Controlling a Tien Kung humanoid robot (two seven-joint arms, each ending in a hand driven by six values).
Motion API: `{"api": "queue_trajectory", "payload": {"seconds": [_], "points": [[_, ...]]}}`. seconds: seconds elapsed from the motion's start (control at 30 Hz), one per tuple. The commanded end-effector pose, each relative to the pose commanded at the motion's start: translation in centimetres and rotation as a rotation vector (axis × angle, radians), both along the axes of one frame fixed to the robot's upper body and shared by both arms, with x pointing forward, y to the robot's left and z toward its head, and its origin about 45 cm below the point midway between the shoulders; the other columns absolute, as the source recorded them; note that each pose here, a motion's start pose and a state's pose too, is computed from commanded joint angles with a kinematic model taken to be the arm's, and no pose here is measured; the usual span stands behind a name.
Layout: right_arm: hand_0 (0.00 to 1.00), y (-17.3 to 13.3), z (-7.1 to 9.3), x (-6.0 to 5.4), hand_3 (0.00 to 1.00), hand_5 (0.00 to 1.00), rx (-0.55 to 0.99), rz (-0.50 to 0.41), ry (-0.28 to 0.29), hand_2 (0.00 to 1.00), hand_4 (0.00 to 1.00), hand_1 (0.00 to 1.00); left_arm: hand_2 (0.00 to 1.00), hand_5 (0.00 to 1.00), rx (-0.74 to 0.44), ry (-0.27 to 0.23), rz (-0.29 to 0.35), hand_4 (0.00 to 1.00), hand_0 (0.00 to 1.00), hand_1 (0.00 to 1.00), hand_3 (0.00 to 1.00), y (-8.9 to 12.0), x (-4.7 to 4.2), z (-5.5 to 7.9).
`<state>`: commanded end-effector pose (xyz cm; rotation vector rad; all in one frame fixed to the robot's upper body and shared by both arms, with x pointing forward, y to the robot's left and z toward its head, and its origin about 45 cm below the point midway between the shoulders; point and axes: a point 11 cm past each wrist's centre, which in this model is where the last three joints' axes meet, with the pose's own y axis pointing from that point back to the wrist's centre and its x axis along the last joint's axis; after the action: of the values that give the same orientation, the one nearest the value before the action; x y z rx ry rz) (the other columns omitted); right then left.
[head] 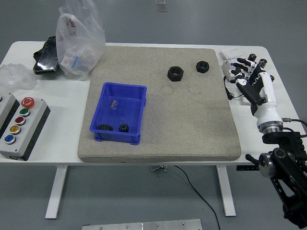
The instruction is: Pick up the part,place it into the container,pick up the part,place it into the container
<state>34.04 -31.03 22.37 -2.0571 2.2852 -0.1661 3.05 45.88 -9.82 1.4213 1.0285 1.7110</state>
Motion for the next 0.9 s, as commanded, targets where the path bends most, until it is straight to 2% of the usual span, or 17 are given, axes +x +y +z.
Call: {"api": "queue_trajectory", "payload": {"seconds": [0.13,0.4,0.43,0.9], "points": [[0.486,-0.6,0.3,-0.1,0.683,0.243,0.018,-0.019,-0.011,0.683,0.550,0.629,0.561,0.341,0.003,-0.008,-0.003,0.726,0.643,0.570,0.618,0.2,0.24,0.1],[0.486,-1.6,0.9,-0.4,0.684,0.238,0.024,-0.057,-0.031,0.683,0.548,0.624,0.562,0.341,0.003,-0.006,0.004,0.726,0.643,0.571,0.619,0.2,0.04,0.1],[0.484,-1.6,1.0,-0.4,0.682,0.277,0.022,-0.059,-0.034,0.681,0.566,0.624,0.562,0.340,0.003,-0.007,0.003,0.725,0.643,0.570,0.619,0.2,0.07,0.1],[0.483,-1.8,1.8,-0.5,0.680,0.300,0.001,-0.072,-0.063,0.680,0.579,0.619,0.562,0.339,0.004,-0.010,0.003,0.725,0.642,0.570,0.622,0.2,0.23,0.1]]}}
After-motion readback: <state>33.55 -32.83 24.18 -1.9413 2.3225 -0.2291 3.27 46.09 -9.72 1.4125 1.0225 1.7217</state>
